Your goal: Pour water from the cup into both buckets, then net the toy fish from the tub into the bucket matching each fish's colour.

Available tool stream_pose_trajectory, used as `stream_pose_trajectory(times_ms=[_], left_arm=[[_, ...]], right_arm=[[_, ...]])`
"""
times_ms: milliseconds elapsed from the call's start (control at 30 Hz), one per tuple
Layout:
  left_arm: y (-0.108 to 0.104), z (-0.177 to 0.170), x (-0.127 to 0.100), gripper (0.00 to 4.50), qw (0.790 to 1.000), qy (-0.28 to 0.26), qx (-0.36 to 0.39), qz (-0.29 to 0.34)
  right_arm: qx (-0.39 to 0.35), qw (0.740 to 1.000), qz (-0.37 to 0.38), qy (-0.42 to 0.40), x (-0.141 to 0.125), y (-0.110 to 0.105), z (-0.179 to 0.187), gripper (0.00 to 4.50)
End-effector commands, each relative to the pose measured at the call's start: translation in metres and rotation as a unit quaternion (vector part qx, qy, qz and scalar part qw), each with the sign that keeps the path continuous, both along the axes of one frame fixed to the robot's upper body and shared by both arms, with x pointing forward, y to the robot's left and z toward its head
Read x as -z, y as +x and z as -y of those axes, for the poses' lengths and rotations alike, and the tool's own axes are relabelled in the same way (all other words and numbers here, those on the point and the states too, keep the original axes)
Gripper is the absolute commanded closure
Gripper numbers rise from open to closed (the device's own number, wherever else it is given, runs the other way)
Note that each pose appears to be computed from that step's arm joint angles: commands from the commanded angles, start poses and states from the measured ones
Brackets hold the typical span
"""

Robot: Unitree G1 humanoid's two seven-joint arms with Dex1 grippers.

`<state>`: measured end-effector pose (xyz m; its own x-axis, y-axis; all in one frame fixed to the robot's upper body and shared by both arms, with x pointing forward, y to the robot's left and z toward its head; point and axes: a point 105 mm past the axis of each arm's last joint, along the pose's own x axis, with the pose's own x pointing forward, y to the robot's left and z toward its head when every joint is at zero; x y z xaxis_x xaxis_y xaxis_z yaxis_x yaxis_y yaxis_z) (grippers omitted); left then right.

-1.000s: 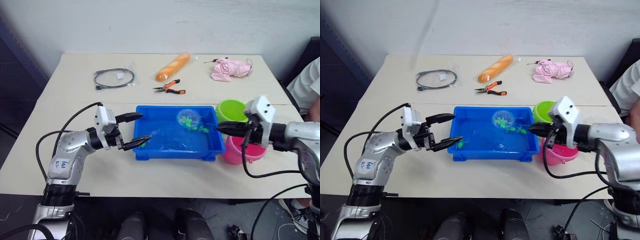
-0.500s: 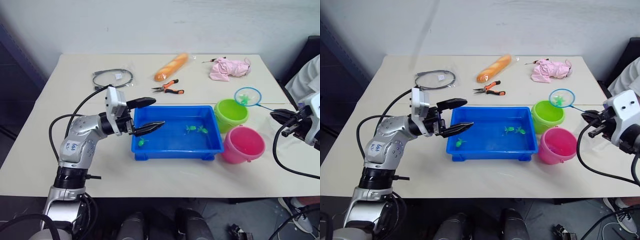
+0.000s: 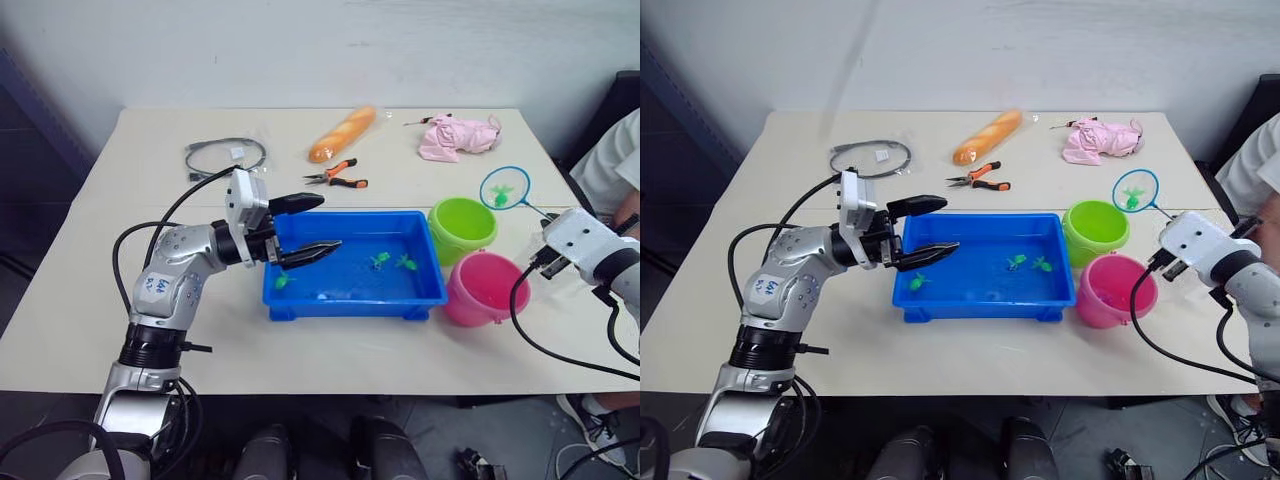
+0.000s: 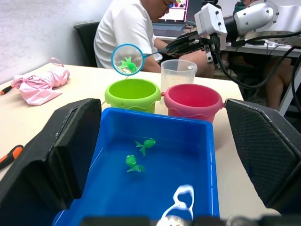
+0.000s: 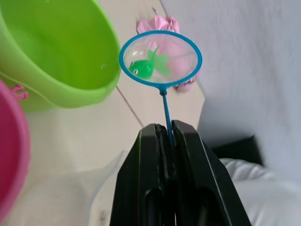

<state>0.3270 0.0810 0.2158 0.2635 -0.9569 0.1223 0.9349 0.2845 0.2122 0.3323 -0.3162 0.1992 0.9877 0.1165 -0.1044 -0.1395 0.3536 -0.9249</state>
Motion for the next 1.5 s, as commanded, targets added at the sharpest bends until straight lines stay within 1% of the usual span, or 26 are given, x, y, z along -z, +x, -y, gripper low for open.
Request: stream_pose_trajectory(times_ms=[33,100,133,233,367,400,467,500,567,667,700,800,833,867,900,933,1000,1033,1067,1133,1200,1233,1267,1300,1367,1500], left_arm=[[-0.004,0.0,-0.01,0.02,1.0,-0.004,-0.002,0.025],[-0.004,0.0,-0.01,0.02,1.0,-0.004,-0.003,0.025],[-0.005,0.0,-0.009,0.02,1.0,-0.004,-0.001,0.024],[-0.007,0.001,-0.008,0.02,1.0,-0.01,0.003,0.021],[-0.008,0.001,-0.008,0.02,1.0,-0.011,0.002,0.021],[-0.008,0.002,-0.007,0.02,1.0,-0.012,0.002,0.021],[-0.007,0.003,-0.007,0.02,1.0,-0.014,0.002,0.02],[-0.007,0.003,-0.006,0.02,1.0,-0.015,0.004,0.02],[-0.007,0.004,-0.006,0.02,1.0,-0.015,0.006,0.019],[-0.007,0.005,-0.005,0.02,1.0,-0.015,0.006,0.02],[-0.007,0.005,-0.005,0.02,1.0,-0.015,0.006,0.019],[-0.008,0.001,-0.003,0.02,1.0,-0.014,0.002,0.016],[-0.008,-0.001,-0.002,0.02,1.0,-0.012,-0.001,0.015],[-0.008,-0.004,-0.001,0.02,1.0,-0.01,-0.005,0.013],[-0.008,-0.007,0.0,0.02,1.0,-0.008,-0.009,0.013],[-0.008,-0.01,0.0,0.02,1.0,-0.007,-0.013,0.012],[-0.008,-0.015,0.001,0.02,1.0,-0.003,-0.018,0.011],[-0.008,-0.017,0.002,0.02,1.0,-0.001,-0.02,0.011],[-0.008,-0.019,0.002,0.02,1.0,0.0,-0.021,0.011],[-0.007,-0.023,0.002,0.02,1.0,0.004,-0.026,0.01],[-0.007,-0.027,0.003,0.02,0.999,0.007,-0.029,0.01],[-0.007,-0.028,0.003,0.02,0.999,0.007,-0.03,0.01],[-0.007,-0.028,0.003,0.02,0.999,0.008,-0.031,0.01],[-0.008,-0.029,0.003,0.02,0.999,0.008,-0.032,0.01],[-0.009,-0.03,0.004,0.02,0.999,0.009,-0.032,0.009],[-0.011,-0.031,0.007,0.02,0.999,0.011,-0.033,0.006]], right_arm=[[-0.046,0.992,0.025,-0.117,-0.007,-0.004,-0.013,4.5],[-0.063,0.989,0.004,-0.132,0.001,-0.005,-0.016,4.5],[-0.06,0.987,0.009,-0.151,0.0,-0.006,-0.016,4.5],[-0.057,0.971,0.039,-0.229,-0.006,-0.01,-0.017,4.5],[-0.039,0.966,0.061,-0.249,-0.008,-0.013,-0.012,4.5],[-0.04,0.955,0.08,-0.284,-0.012,-0.015,-0.012,4.5],[-0.051,0.952,0.11,-0.282,-0.019,-0.017,-0.016,4.5],[-0.069,0.945,0.118,-0.298,-0.02,-0.018,-0.022,4.5],[-0.082,0.949,0.109,-0.285,-0.015,-0.018,-0.027,4.5],[-0.065,0.963,0.11,-0.235,-0.02,-0.015,-0.028,4.5],[-0.054,0.97,0.124,-0.202,-0.029,-0.015,-0.028,4.5],[-0.03,0.985,0.16,-0.064,-0.059,-0.015,-0.026,4.5],[-0.033,0.987,0.158,-0.011,-0.065,-0.015,-0.028,4.5],[-0.045,0.986,0.144,0.071,-0.071,-0.015,-0.034,4.5],[-0.07,0.976,0.111,0.172,-0.072,-0.016,-0.044,4.5],[-0.1,0.961,0.073,0.248,-0.072,-0.018,-0.057,4.5],[-0.136,0.932,0.006,0.335,-0.069,-0.024,-0.079,4.5],[-0.146,0.92,-0.029,0.363,-0.066,-0.028,-0.09,4.5],[-0.151,0.911,-0.056,0.38,-0.064,-0.031,-0.098,4.5],[-0.151,0.884,-0.145,0.419,-0.045,-0.04,-0.121,4.5],[-0.147,0.858,-0.215,0.443,-0.028,-0.05,-0.139,4.5],[-0.143,0.849,-0.234,0.451,-0.024,-0.054,-0.144,4.5],[-0.122,0.841,-0.264,0.456,-0.013,-0.058,-0.146,4.5],[-0.105,0.836,-0.285,0.457,-0.006,-0.061,-0.147,4.5],[-0.084,0.829,-0.295,0.468,0.002,-0.065,-0.147,4.5],[-0.024,0.81,-0.349,0.471,0.024,-0.074,-0.139,4.5]])
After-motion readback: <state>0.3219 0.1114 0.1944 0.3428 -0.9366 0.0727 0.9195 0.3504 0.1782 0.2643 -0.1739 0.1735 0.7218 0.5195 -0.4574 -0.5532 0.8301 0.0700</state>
